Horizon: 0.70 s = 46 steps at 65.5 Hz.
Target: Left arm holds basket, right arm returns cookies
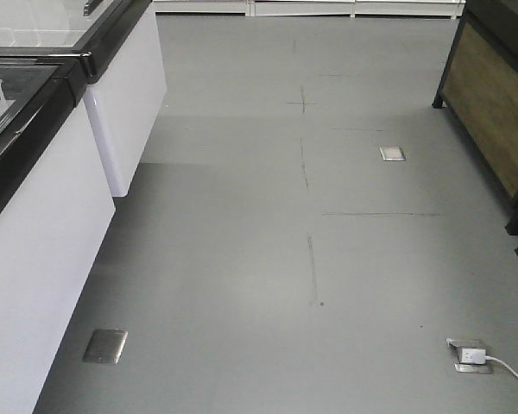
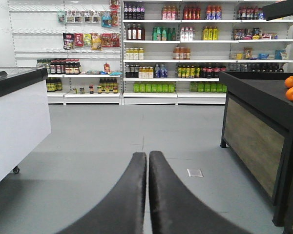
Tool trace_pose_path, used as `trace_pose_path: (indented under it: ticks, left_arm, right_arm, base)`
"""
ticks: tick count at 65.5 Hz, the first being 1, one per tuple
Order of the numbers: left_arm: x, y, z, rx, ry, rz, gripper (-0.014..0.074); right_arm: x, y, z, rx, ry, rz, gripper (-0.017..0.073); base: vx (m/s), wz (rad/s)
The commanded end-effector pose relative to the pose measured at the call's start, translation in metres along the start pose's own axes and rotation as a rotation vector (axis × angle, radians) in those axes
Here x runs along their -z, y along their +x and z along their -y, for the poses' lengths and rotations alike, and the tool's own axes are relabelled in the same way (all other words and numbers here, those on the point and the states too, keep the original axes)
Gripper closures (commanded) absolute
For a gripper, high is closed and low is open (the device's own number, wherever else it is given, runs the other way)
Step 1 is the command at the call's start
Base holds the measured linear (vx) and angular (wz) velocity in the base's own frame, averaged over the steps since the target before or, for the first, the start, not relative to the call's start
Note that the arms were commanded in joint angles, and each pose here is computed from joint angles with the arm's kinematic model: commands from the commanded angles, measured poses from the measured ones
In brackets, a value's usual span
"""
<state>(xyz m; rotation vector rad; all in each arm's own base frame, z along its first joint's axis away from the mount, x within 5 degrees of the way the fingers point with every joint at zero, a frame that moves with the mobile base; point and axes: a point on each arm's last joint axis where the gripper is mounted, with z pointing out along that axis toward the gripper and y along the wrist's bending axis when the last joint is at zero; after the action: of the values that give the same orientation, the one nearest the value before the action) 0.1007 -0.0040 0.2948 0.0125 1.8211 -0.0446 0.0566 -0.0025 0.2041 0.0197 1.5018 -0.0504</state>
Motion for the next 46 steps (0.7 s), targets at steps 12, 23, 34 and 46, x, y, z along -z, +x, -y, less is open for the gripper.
trace_pose_path:
  ticks: [12,23,34,46]
  left_arm:
    - [-0.006,-0.016,0.002,0.181,-0.001,-0.113,0.0106]
    - [-0.033,-0.042,0.002,0.305,-0.038,-0.234,0.0106]
    - [-0.074,-0.073,0.0,0.419,-0.07,-0.276,0.0107]
    - [-0.106,-0.096,-0.02,0.602,-0.137,-0.325,0.0108]
  right_arm:
    - [0.001,-0.006,0.0,0.014,0.008,0.079,0.0566]
    - [0.001,-0.006,0.0,0.014,0.008,0.079,0.0566]
    - [0.001,-0.006,0.0,0.014,0.008,0.079,0.0566]
    - [0.001,-0.006,0.0,0.014,0.008,0.079,0.0566]
  base:
    - [0.0,0.0]
    - [0.0,0.0]
    - [0.0,0.0]
    - [0.0,0.0]
